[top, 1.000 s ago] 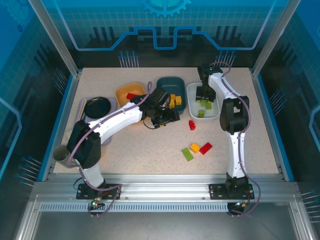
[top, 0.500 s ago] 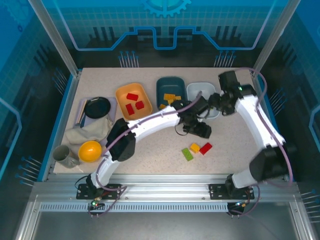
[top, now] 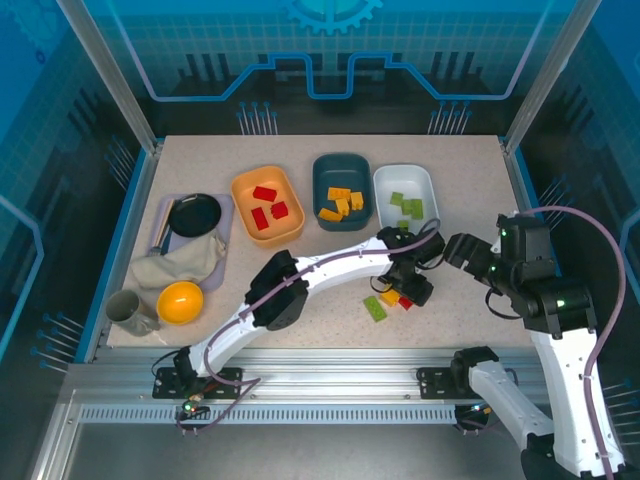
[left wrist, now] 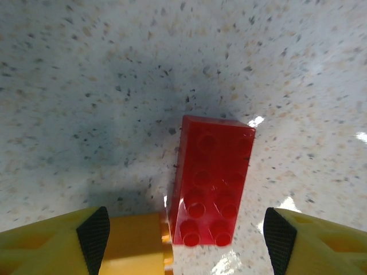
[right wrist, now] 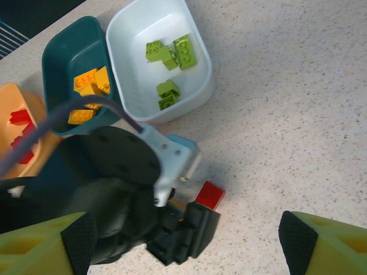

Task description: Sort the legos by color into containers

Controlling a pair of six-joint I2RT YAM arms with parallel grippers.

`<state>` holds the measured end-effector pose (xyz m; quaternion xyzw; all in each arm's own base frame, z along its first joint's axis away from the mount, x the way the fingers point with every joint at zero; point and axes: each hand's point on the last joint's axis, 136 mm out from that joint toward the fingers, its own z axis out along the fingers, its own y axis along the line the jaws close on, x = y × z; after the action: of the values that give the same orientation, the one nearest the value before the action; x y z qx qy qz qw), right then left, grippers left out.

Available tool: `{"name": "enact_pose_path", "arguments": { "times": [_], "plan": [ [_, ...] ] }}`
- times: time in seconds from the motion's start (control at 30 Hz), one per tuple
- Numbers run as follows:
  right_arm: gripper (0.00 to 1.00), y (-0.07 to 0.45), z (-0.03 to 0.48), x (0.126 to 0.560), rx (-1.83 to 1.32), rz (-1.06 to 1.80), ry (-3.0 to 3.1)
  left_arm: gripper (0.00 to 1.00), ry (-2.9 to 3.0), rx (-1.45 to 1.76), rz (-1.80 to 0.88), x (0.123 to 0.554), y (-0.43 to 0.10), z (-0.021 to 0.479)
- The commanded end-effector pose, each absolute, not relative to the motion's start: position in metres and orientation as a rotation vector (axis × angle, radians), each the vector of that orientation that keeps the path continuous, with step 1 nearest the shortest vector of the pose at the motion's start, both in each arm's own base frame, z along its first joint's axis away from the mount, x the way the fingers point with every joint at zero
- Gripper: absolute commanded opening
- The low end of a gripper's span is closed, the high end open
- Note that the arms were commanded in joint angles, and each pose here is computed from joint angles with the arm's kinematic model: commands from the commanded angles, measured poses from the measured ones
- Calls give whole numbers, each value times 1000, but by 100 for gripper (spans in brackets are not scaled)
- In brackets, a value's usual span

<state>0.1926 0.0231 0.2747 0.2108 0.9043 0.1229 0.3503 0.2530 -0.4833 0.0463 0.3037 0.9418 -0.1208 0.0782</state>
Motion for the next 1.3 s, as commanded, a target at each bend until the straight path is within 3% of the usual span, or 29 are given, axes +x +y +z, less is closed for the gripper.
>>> {"name": "enact_pose_path", "arguments": {
  "times": [0.0,0.33,0.67,0.8,0.97,1.27],
  "plan": [
    [86,27,295,191,526,378,2296,75,2801,937,-281,251,-487,40],
    [86,34,302,194,473,403,2325,68,2792,941,-62,247,-479,5],
    [85,35,297,192,463,400,2347,31,2769,881,55,258,-469,0],
    [84,36,295,195,453,400,2358,28,2719,809,31,272,-470,30],
    [82,42,298,207,429,429,2354,27,2680,531,-104,313,-448,106],
    [79,97,288,255,213,649,2403,28,2709,-146,-277,386,-302,173]
  ]
}}
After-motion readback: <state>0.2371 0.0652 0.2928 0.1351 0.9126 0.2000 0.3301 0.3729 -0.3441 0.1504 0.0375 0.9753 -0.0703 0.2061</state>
